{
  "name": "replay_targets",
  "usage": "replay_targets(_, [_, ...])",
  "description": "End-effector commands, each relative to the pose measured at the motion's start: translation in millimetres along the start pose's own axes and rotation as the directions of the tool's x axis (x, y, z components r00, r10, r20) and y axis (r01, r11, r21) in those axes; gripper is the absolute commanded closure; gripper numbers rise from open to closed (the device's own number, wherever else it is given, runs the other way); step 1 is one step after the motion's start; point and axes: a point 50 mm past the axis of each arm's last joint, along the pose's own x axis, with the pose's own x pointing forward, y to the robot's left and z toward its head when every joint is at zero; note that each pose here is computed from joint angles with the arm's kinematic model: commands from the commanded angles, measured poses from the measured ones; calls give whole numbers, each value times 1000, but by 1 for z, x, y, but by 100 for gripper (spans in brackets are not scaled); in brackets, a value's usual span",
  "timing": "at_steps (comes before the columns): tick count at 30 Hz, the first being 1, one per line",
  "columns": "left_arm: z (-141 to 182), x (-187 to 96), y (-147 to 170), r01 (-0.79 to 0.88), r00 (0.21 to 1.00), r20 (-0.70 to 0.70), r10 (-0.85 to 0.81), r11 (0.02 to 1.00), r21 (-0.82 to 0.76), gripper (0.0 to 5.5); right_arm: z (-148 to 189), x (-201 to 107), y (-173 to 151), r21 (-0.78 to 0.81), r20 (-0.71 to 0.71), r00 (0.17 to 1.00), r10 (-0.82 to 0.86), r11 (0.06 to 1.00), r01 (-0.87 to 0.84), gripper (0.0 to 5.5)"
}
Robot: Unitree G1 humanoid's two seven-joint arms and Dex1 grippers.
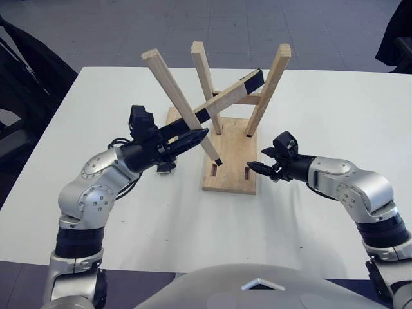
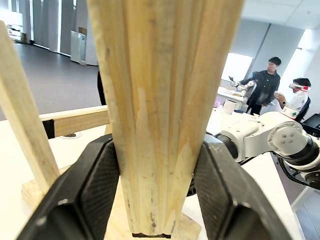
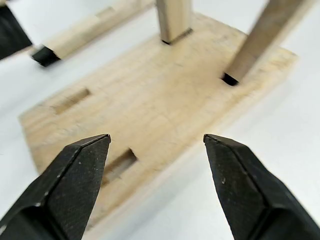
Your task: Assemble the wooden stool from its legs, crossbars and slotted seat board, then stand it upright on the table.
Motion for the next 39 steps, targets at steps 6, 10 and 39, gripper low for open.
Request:
replay_targets(6, [12,-3,8,-52,998,51,49,997,52,342,3,1,16,-165,-122,992,-37,986,16,206])
replay_targets(10, [14,-2,5,-61,996,64,58,997,50,342,-5,3,9,-283,-212,967,-140,956,76,206])
replay_targets(39, [-47,25,-9,108,991,67,-117,986,123,342,-25,4,-22,-847,-253,967,11,480,-227,206])
